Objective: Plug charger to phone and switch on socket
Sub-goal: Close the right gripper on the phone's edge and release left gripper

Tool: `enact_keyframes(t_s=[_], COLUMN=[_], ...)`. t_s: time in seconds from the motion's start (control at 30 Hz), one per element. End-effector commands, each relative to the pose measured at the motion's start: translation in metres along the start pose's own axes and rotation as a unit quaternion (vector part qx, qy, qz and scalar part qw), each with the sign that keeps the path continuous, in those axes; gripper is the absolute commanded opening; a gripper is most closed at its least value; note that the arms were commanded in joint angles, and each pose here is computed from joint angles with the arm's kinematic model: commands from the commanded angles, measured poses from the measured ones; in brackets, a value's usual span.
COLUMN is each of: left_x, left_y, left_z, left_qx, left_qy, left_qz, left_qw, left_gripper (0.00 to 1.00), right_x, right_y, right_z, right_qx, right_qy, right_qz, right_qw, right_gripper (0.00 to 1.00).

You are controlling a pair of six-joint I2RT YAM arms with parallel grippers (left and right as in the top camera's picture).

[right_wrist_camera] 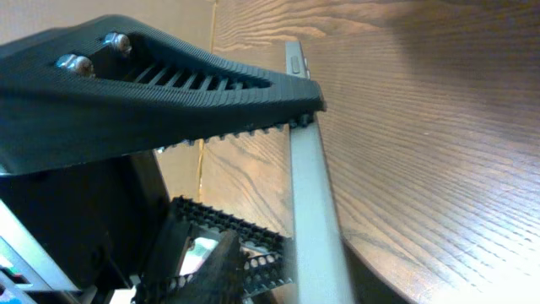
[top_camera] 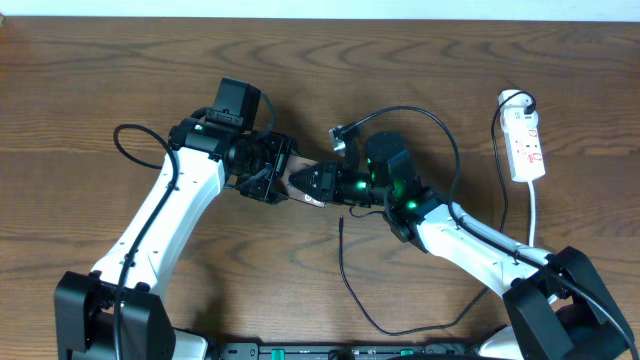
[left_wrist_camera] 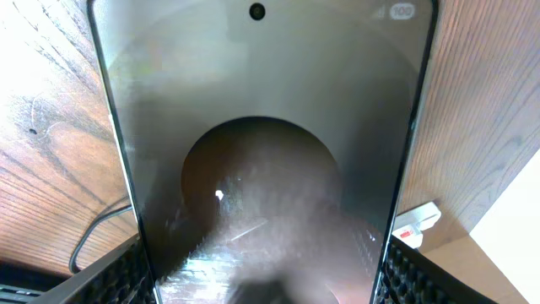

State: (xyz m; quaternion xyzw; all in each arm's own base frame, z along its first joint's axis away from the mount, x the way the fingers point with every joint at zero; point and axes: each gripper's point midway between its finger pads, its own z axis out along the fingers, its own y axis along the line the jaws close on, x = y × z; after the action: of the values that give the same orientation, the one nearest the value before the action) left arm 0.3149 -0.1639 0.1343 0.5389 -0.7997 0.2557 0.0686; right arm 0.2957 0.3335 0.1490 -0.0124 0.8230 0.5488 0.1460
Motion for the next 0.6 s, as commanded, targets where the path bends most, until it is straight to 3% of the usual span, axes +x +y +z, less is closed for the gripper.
enact_keyframes(t_s=[0.0,0.23,0.43,0.47,0.5,0.57], left_x=[0.0125,0.0123,0.0123,0.0124,0.0122,0.0123], left_y=[-0.0085,-0.0085,-0.0084,-0.0084,-0.0084,-0.0084], left_z=[-0.0093,-0.0092,-0.0092,-0.0093,-0.0092,-0.0092], left_qx=[0.016,0.016,0.016,0.016,0.016,0.016], left_qy=[0.013,0.013,0.013,0.013,0.013,0.013], left_qz=[0.011,0.011,0.011,0.011,0.011,0.011], left_qw=[1.000,1.000,1.000,1.000,1.000,1.000], left_gripper=[0.07,0.07,0.08,0.11,0.25,0.65], right_x=[0.0054,0.0054,0.0054,0.0054,0.0054,0.0050], right_y=[0.0123,0.0122,0.0120,0.0120,0.0120,0.0118], right_z=[0.0044,0.0047,0.0047,0.0047,0.0047,0.0045], right_qx=[-0.015,-0.014,-0.014,-0.014,-0.014,-0.014], right_qy=[0.009,0.008,0.008,0.008,0.008,0.008], right_qz=[-0.018,-0.018,-0.018,-0.018,-0.018,-0.018], right_qw=[1.000,1.000,1.000,1.000,1.000,1.000], right_gripper=[0.19,0.01,0.01,0.01,0.01,0.01])
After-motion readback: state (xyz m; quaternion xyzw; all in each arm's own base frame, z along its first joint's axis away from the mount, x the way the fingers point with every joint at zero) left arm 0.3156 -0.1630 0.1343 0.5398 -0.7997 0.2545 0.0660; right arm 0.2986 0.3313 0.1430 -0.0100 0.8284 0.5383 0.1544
